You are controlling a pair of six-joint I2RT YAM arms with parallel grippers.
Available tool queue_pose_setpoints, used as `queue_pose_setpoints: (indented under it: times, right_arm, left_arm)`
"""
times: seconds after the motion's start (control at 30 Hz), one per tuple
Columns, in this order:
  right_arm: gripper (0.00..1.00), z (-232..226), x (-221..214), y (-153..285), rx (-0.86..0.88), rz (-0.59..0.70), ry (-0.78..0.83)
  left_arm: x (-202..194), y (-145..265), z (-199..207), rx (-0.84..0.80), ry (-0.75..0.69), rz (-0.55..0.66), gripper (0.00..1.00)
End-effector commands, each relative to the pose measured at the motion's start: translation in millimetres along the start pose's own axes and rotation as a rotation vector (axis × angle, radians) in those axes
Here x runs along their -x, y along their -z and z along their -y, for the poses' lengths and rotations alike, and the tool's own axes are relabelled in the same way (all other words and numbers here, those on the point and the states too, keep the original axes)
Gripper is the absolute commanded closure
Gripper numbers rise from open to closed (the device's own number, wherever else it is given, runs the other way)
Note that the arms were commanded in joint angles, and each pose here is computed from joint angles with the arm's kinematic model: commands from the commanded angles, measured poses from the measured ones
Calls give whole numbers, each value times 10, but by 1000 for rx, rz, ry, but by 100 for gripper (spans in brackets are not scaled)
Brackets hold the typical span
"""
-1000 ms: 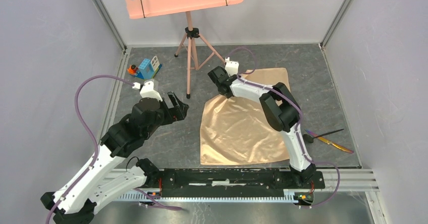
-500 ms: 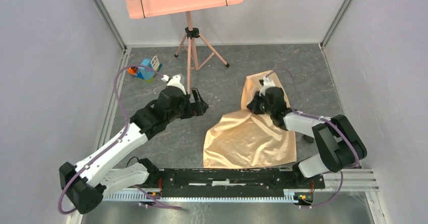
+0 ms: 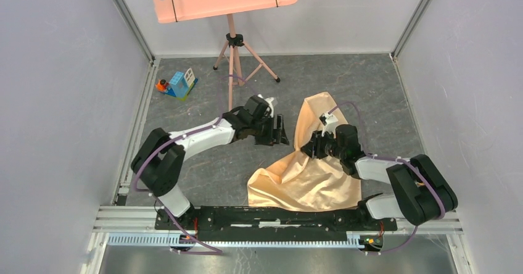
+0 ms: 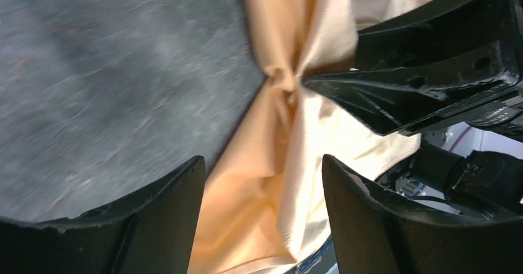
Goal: Fold the napkin into a case and place the utensils inside
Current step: Smooth out the napkin at the center of the board.
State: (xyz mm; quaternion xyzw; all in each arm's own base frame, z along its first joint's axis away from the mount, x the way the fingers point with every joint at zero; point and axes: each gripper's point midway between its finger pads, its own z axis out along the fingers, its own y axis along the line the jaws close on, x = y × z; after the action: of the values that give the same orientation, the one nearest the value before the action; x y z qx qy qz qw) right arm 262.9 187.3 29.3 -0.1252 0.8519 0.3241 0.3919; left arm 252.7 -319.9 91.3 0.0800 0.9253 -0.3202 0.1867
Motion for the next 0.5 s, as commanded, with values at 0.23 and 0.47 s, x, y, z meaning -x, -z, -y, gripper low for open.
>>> queue_pose_setpoints:
  times: [0.23,0.47]
  right_arm:
    - [61,82,171,90,-30,65,33]
    - [65,13,200,109,6,70,17]
  left_arm:
    - [-343,-387,619,-114,-191,-83,28]
    - [-485,-540,606,-89,-209,-108,33]
